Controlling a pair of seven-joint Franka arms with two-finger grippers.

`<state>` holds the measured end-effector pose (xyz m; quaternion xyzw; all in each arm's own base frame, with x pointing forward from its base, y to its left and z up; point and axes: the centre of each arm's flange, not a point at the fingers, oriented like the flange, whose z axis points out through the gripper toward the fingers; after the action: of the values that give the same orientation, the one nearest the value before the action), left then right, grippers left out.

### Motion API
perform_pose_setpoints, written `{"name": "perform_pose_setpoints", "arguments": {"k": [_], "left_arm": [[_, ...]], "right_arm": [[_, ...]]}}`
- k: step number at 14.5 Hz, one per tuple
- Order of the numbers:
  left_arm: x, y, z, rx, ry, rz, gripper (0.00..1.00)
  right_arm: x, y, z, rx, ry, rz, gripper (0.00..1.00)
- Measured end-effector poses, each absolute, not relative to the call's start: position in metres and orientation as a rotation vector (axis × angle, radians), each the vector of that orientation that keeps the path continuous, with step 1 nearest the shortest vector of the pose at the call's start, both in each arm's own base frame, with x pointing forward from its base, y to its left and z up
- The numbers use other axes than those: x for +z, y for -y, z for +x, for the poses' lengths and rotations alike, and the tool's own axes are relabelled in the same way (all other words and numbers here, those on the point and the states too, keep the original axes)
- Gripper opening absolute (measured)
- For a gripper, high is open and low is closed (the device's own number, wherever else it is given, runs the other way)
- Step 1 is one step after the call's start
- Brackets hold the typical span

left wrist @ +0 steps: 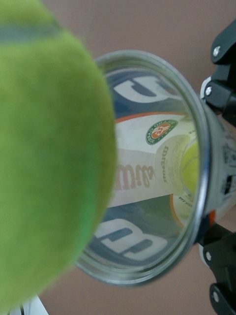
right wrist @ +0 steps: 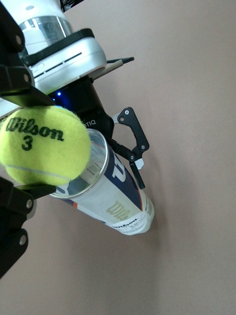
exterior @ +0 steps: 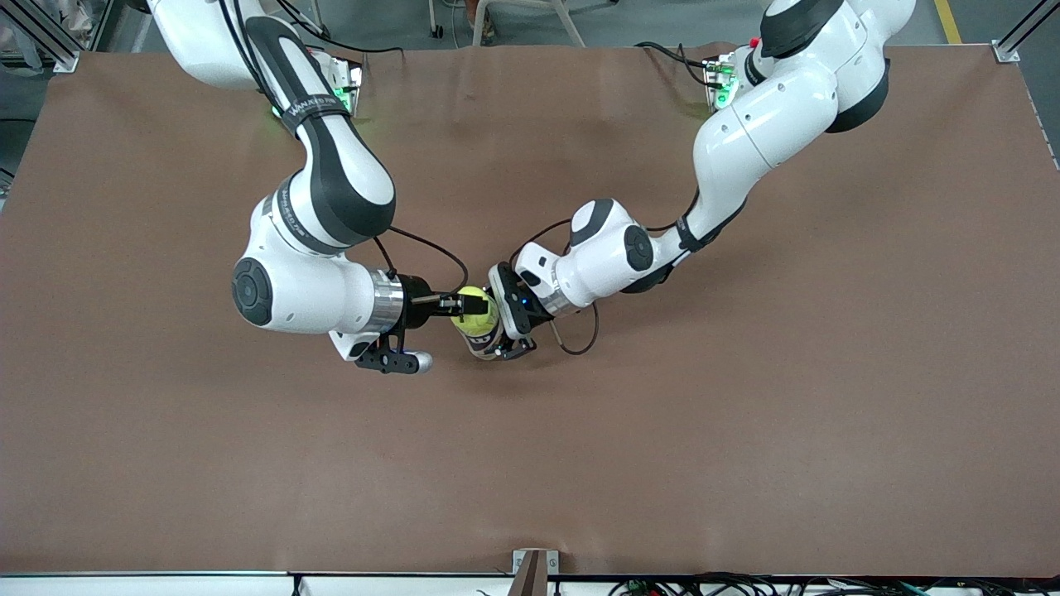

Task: Insert tennis ball vertically with right arm
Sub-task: 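Release the second ball into the tube with the right gripper, then withdraw the right gripper while the left gripper sets the tube down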

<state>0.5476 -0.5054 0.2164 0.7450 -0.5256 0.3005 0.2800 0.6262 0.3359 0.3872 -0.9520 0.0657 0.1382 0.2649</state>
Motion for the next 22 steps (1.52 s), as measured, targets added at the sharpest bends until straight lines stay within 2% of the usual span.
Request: {"name": "perform_pose_setpoints", "arguments": {"k": [4,5,8,11,13,14,15,18,22], "left_arm": [[0.216,0.505,0.548,0.806,1.409,1.997,0.88],[0.216,0.505,0.548,0.806,1.409,1.997,0.88],[0.216,0.506,0.547,0.805,1.409,1.997,0.88],[0.216,0.506,0.547,0.804,1.41,1.997,0.89],[0.216,0.506,0.547,0.803,1.41,1.996,0.9],[0.216,0.506,0.546,0.802,1.41,1.996,0.93],[0.215,0.506,0.546,0.799,1.411,1.996,0.99],[0.205,0.502,0.54,0.764,1.416,2.003,1.0],[0.192,0.475,0.551,0.585,1.437,2.019,1.0]], "right_arm": [[0.379,-0.334,0.624,0.394,-0.187,-2.578,0.67],[0.378,-0.334,0.624,0.394,-0.187,-2.578,0.72],[0.379,-0.333,0.625,0.392,-0.19,-2.578,0.99],[0.382,-0.316,0.632,0.38,-0.211,-2.596,1.0],[0.396,-0.27,0.648,0.36,-0.254,-2.665,1.0],[0.409,-0.236,0.658,0.336,-0.285,-2.719,1.0],[0.426,-0.198,0.666,0.307,-0.322,-2.781,1.0],[0.48,-0.106,0.674,0.18,-0.409,-2.959,1.0],[0.533,-0.047,0.667,0.027,-0.324,-3.095,1.0]]}}
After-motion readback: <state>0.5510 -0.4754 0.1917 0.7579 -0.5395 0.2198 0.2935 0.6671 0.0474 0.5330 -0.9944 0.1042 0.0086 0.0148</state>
